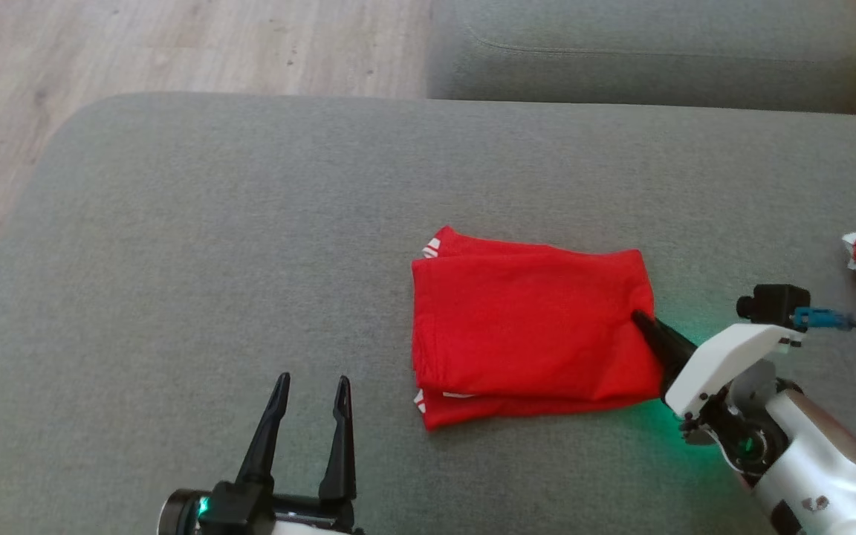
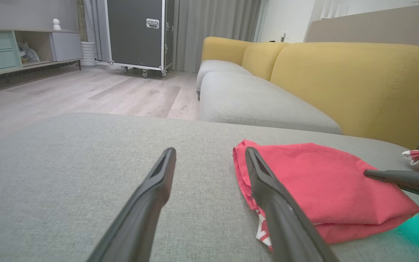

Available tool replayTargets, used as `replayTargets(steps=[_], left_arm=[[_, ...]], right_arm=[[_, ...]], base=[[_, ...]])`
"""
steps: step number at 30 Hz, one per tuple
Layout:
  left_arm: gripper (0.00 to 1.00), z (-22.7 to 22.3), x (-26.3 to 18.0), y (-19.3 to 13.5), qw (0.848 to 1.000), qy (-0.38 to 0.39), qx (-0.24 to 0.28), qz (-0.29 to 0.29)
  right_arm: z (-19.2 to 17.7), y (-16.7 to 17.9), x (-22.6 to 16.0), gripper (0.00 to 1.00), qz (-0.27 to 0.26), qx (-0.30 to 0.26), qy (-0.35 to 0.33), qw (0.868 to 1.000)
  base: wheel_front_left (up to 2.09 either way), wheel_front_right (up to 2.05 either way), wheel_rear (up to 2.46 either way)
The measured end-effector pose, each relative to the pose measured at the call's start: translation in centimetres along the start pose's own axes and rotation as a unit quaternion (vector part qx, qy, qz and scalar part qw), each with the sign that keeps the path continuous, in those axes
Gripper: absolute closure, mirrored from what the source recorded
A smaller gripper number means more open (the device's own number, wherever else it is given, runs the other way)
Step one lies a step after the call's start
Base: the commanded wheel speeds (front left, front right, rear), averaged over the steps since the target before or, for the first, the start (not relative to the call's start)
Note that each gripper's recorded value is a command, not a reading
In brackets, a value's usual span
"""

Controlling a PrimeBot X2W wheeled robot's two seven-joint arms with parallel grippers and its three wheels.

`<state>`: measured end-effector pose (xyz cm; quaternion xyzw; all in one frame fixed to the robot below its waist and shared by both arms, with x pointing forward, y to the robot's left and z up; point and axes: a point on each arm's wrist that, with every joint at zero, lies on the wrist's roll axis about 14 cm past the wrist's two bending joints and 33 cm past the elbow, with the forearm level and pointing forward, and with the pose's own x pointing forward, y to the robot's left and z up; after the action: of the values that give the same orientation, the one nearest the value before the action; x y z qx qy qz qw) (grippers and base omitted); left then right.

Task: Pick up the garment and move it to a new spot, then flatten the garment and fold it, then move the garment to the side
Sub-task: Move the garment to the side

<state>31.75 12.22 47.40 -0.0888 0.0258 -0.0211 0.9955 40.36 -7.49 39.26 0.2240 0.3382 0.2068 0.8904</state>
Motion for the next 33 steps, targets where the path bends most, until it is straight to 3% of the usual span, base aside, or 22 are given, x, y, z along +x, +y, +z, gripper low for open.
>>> replayTargets(steps=[9,13,20,22,27,28,29,33], left_arm=[[0.0,0.0,1.4,-2.0,0.999,0.002,-0.006,-0.04],[0.0,0.0,3.2,-3.2,0.998,0.003,-0.01,-0.063],[0.0,-0.9,6.8,-5.7,0.994,0.01,-0.016,-0.104],[0.0,-1.7,7.8,-6.6,0.993,0.02,-0.022,-0.117],[0.0,-3.3,9.0,-7.6,0.99,0.04,-0.03,-0.132],[0.0,-3.6,9.2,-7.7,0.989,0.044,-0.031,-0.135],[0.0,-3.8,9.4,-7.9,0.989,0.045,-0.031,-0.137],[0.0,-3.5,9.7,-7.8,0.99,0.04,-0.025,-0.136]], right_arm=[[3.2,-4.3,-2.5,1.0,-0.039,-0.062,-0.025,0.997],[7.2,-8.6,-5.0,1.0,-0.087,-0.113,-0.043,0.989],[14.3,-14.9,-10.3,1.0,-0.176,-0.182,-0.063,0.965],[16.2,-17.3,-12.7,1.0,-0.213,-0.207,-0.059,0.953],[18.3,-20.0,-16.3,0.97,-0.263,-0.223,-0.045,0.938],[18.8,-20.5,-17.0,0.71,-0.274,-0.224,-0.048,0.934],[19.2,-21.1,-17.7,0.0,-0.286,-0.222,-0.051,0.931],[19.1,-20.8,-17.9,0.0,-0.285,-0.22,-0.069,0.93]], base=[[0.0,0.0,0.0],[0.0,0.0,0.0],[0.0,0.0,0.0],[0.0,0.0,0.0],[0.0,0.0,0.0],[0.0,0.0,0.0],[0.0,0.0,0.0],[0.0,0.0,0.0]])
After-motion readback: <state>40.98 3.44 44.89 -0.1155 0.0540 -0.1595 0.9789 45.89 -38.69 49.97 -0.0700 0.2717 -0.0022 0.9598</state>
